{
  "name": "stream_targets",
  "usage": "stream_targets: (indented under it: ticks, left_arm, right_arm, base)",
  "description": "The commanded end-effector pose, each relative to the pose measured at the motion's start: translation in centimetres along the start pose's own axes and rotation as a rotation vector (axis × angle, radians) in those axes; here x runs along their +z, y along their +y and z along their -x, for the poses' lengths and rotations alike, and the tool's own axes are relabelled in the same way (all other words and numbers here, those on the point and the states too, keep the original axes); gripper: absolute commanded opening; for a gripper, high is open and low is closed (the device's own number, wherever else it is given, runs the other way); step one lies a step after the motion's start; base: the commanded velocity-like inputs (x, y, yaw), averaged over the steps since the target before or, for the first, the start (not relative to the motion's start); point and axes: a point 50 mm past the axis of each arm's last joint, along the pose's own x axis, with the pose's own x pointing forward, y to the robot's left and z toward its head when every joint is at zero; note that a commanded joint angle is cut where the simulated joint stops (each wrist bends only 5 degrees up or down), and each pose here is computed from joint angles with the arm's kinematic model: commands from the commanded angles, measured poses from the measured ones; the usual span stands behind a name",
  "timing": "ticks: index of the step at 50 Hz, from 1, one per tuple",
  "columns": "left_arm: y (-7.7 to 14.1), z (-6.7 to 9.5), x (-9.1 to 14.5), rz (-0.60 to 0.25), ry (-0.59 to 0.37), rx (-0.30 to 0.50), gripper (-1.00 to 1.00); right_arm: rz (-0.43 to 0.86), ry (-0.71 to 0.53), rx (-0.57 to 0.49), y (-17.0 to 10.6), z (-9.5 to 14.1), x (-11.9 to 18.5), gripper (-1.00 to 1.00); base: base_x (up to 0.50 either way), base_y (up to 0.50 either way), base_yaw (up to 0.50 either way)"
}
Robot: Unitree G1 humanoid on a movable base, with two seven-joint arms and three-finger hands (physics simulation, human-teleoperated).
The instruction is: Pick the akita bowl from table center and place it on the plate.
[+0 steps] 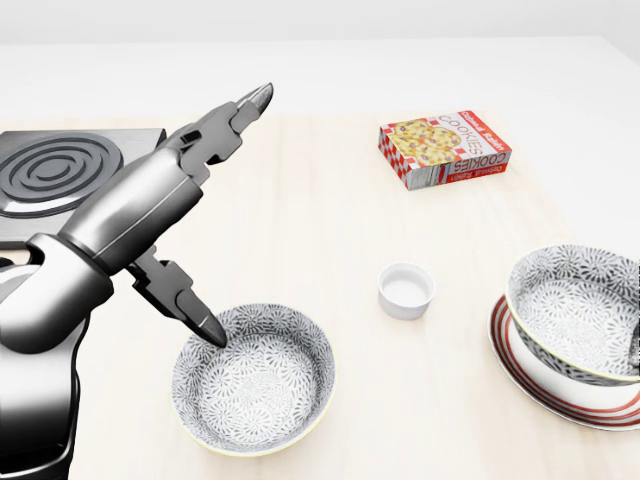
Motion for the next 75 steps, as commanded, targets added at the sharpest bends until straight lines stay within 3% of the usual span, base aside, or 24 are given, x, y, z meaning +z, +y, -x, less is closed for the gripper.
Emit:
stream_targets:
  ticks: [1,23,40,41,42,43,44,56,63,67,75]
  left_arm:
    - [0.0,0.1,0.1,-0.002,-0.001,0.002,1.0]
    - [-0.6,-0.1,-0.5,0.018,0.019,-0.019,1.0]
    - [-0.7,0.2,-0.7,0.021,0.028,-0.02,1.0]
    - [-0.7,0.2,-0.7,0.021,0.028,-0.02,1.0]
    - [-0.7,0.2,-0.7,0.021,0.028,-0.019,1.0]
    - [-0.7,0.2,-0.7,0.02,0.026,-0.018,1.0]
    - [-0.7,0.2,-0.6,0.019,0.025,-0.018,1.0]
    - [-0.6,0.2,-0.8,0.022,0.028,-0.017,1.0]
    - [-0.6,0.3,-0.7,0.023,0.023,-0.014,1.0]
    - [-0.7,0.3,-0.8,0.036,0.024,-0.018,1.0]
    - [-1.2,0.8,-0.6,0.062,0.008,-0.017,1.0]
  right_arm:
    - [-0.193,-0.044,-0.003,0.8,-1.3,0.0,-1.0]
    - [-0.197,-0.015,-0.01,1.3,-3.1,0.2,-1.0]
    - [-0.179,0.007,-0.027,1.0,-2.8,-0.3,-1.0]
    - [-0.176,0.009,-0.029,0.9,-2.6,-0.5,-0.95]
    - [-0.175,0.011,-0.028,0.9,-2.6,-0.6,-0.47]
    - [-0.171,0.013,-0.03,1.0,-2.5,-0.7,0.66]
    - [-0.167,0.017,-0.028,1.0,-2.5,-0.8,1.0]
    - [-0.149,0.034,-0.032,0.8,-1.8,-1.9,1.0]
    - [-0.147,0.021,-0.033,0.4,-0.2,-2.6,1.0]
    - [-0.181,-0.091,-0.035,0.2,1.7,-0.8,1.0]
    - [-0.24,-0.484,-0.083,-0.7,7.5,5.1,1.0]
  base:
    - [0.0,0.0,0.0]
    - [0.0,0.0,0.0]
    - [0.0,0.0,0.0]
    - [0.0,0.0,0.0]
    - [0.0,0.0,0.0]
    - [0.0,0.0,0.0]
    - [0.0,0.0,0.0]
    - [0.0,0.0,0.0]
    - [0.0,0.0,0.0]
    - [0.0,0.0,0.0]
    - [0.0,0.0,0.0]
